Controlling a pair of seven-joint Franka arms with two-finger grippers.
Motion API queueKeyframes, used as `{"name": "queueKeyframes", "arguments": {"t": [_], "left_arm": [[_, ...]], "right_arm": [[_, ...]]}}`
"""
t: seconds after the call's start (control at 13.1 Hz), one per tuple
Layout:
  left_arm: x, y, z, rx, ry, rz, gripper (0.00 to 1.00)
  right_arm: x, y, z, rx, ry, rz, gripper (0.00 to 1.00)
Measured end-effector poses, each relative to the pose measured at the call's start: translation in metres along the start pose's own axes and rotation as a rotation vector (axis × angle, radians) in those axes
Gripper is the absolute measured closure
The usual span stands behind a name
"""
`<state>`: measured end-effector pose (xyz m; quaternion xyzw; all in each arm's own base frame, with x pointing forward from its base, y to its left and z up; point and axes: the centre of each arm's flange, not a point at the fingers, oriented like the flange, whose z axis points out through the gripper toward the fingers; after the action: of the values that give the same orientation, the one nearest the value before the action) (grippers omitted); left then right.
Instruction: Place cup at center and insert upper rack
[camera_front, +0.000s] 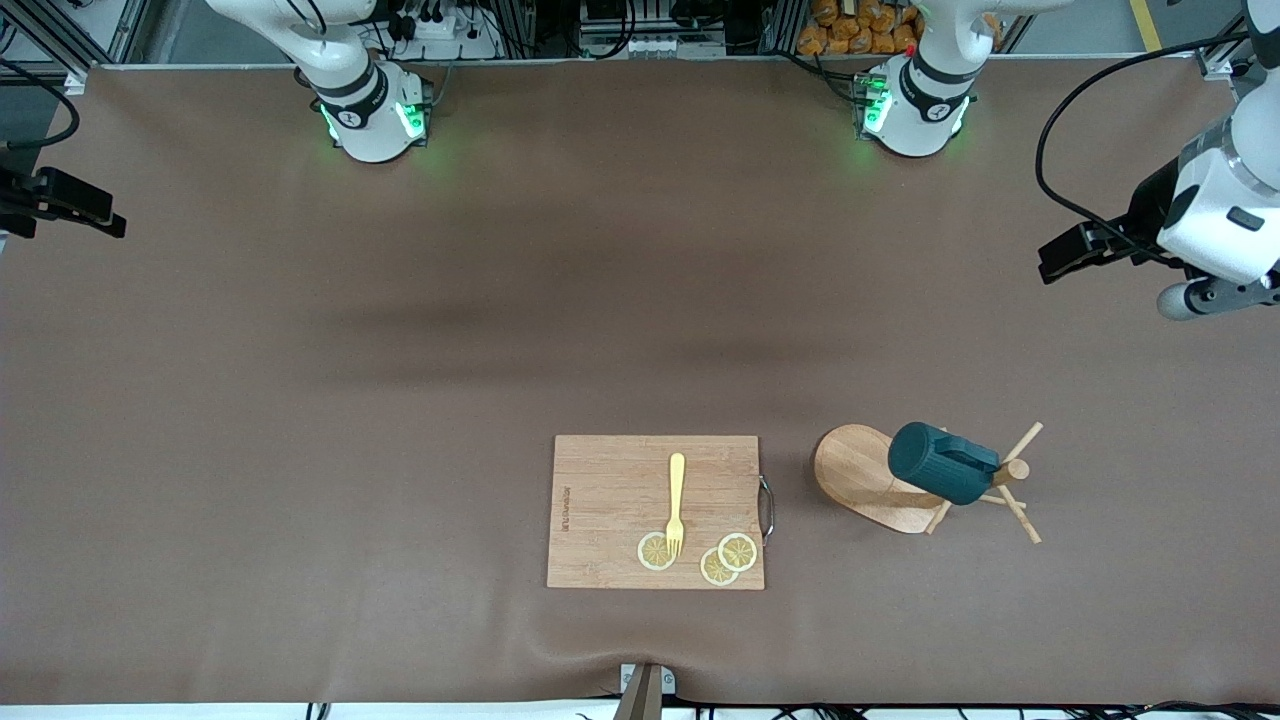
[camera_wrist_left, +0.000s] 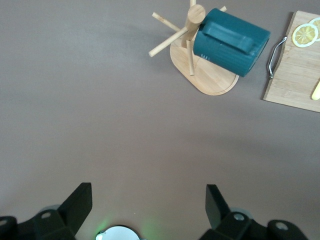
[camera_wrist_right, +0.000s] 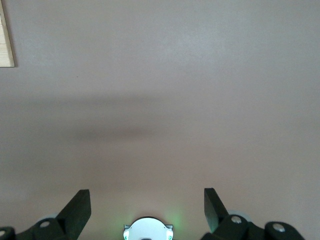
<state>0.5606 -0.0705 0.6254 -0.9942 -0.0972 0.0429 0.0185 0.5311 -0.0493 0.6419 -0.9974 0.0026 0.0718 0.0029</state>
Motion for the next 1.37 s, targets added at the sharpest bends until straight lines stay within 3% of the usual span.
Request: {"name": "queueKeyframes", "arguments": {"t": [1.37], "left_arm": [[-0.023, -0.010, -0.013, -0.007, 0.053, 0.044, 0.00]], "right_arm": [[0.000, -0.011, -0.001, -0.003, 0.001, -0.021, 0.00]]}}
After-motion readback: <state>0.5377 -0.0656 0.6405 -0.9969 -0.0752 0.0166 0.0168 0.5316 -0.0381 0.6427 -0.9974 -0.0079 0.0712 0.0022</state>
